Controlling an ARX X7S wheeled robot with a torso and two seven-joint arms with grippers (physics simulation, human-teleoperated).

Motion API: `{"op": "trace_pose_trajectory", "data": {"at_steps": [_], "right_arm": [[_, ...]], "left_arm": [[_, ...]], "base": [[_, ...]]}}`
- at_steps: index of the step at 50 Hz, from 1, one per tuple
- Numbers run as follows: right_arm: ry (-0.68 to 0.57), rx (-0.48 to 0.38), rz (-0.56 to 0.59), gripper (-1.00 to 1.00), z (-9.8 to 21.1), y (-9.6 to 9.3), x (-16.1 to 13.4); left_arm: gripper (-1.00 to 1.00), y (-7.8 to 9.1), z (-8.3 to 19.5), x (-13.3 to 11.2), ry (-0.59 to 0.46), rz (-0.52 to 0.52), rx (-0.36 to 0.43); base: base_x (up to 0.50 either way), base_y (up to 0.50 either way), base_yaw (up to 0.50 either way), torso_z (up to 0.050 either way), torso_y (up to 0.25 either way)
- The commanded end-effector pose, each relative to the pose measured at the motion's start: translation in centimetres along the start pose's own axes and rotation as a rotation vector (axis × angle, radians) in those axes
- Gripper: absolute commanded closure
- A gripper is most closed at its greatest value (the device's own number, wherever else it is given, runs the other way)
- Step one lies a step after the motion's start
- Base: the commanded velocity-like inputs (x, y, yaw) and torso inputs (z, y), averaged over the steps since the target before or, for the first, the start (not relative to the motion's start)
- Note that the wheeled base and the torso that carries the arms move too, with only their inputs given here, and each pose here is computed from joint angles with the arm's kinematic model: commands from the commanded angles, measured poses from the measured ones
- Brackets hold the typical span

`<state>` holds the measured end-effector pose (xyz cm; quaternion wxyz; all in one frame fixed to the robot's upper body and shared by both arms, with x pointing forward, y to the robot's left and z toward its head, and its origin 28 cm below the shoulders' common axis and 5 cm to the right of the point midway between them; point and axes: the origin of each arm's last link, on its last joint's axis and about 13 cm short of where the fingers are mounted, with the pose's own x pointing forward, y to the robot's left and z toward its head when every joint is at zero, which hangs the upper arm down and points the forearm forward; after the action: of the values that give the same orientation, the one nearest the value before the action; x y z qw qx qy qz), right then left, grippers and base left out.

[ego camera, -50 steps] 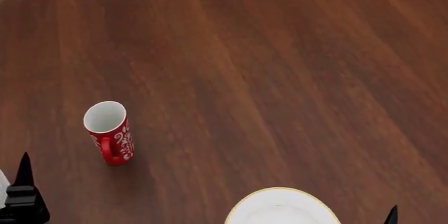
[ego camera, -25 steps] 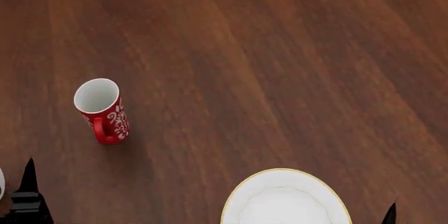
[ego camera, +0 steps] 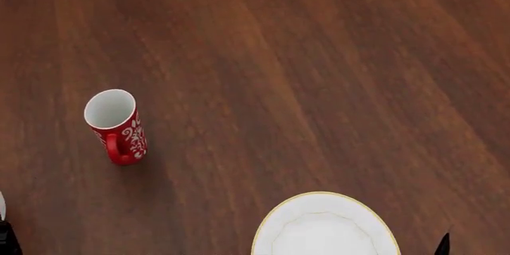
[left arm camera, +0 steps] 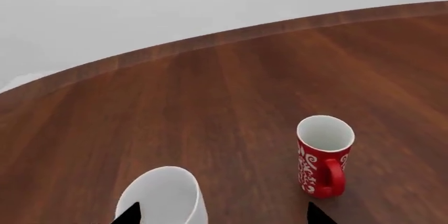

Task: Put the white mug on the plate.

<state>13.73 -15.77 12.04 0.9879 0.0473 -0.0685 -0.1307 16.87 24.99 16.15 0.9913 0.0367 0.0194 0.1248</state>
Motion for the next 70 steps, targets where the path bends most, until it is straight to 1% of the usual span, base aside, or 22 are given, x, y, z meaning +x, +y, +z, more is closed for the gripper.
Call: {"op": "trace_pose_trajectory", "data": {"at_steps": [1,15,28,35,45,48,52,55,60,70], "right_arm": [[0.006,0.002,0.001,-1.00,-0.2,0.0,0.0],[0.012,0.004,0.004,-1.00,-0.6,-0.1,0.2],[0.014,0.003,0.009,-1.00,-0.5,0.1,0.3],[0.017,0.005,0.015,-1.00,-0.6,0.1,0.4],[0.021,0.005,0.020,-1.00,-0.5,0.3,0.5],[0.023,0.005,0.019,-1.00,-0.6,0.3,0.5],[0.023,0.006,0.018,-1.00,-0.6,0.3,0.5],[0.024,0.004,0.017,-1.00,-0.6,0.3,0.5],[0.027,0.005,0.017,-1.00,-0.8,0.3,0.5],[0.027,0.004,0.017,-1.00,-0.9,0.2,0.6]], "left_arm": [[-1.00,0.7,1.2,-1.6,-0.008,0.077,0.023],[-1.00,1.5,-0.7,-0.4,0.098,0.149,-0.055],[-1.00,1.6,-2.4,0.1,0.179,0.155,-0.093],[-1.00,1.6,-3.2,1.1,0.214,0.147,-0.106],[-1.00,1.5,-3.5,2.9,0.219,0.130,-0.074],[-1.00,1.6,-3.8,3.6,0.228,0.131,-0.065],[-1.00,1.8,-4.2,4.5,0.254,0.134,-0.074],[-1.00,2.0,-4.3,5.1,0.260,0.136,-0.061],[-1.00,2.1,-4.4,5.7,0.272,0.129,-0.049],[-1.00,2.6,-5.1,6.5,0.298,0.159,-0.022]], "base": [[0.00,0.00,0.00,0.000,0.000],[0.00,0.00,0.00,0.000,0.000],[0.00,0.00,0.00,0.000,0.000],[0.00,0.00,0.00,0.000,0.000],[0.00,0.00,0.00,0.000,0.000],[0.00,0.00,0.00,0.000,0.000],[0.00,0.00,0.00,0.000,0.000],[0.00,0.00,0.00,0.000,0.000],[0.00,0.00,0.00,0.000,0.000],[0.00,0.00,0.00,0.000,0.000]]}}
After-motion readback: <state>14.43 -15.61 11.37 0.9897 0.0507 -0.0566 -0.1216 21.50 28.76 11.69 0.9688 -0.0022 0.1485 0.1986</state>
